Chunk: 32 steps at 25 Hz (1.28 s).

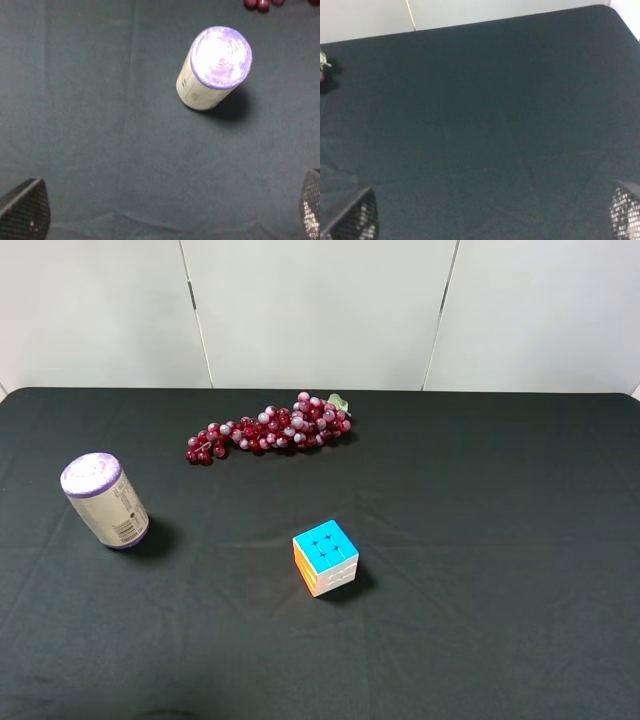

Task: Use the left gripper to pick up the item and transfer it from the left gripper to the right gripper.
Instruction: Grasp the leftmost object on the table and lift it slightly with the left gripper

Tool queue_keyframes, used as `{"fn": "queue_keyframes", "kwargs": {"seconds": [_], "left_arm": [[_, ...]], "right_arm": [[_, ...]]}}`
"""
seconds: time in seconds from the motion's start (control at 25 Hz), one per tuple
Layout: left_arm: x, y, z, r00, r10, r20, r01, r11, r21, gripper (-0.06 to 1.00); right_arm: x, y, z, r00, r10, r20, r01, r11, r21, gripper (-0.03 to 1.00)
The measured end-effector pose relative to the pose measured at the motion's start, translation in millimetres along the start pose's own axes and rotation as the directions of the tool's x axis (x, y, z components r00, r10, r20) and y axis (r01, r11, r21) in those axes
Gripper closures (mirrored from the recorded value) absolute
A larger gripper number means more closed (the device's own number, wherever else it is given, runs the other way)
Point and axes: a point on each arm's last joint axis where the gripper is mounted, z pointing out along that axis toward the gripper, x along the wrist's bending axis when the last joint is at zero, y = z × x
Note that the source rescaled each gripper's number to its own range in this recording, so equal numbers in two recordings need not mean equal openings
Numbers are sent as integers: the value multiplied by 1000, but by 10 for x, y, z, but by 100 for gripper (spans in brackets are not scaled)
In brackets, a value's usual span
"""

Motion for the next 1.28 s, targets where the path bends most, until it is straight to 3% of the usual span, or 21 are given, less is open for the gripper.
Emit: {"fn": "queue_keyframes", "kwargs": {"seconds": [0.24, 0.6, 1.08, 1.28], "left_arm": [[-32, 341, 355, 1000, 4, 12, -6, 987, 161, -6], [-160, 638, 1064, 998, 48, 36, -58, 932, 357, -6], [-457, 689, 1791, 988, 132, 81, -154, 891, 426, -6], [-564, 665, 1984, 984, 165, 63, -176, 884, 434, -6]], "right_arm": [[0, 0, 0, 1000, 0, 0, 0, 1000, 0, -3], [0, 1, 0, 1000, 0, 0, 0, 1000, -1, -3], [0, 1, 0, 1000, 0, 0, 0, 1000, -1, -3], [0, 1, 0, 1000, 0, 0, 0, 1000, -1, -3]]}}
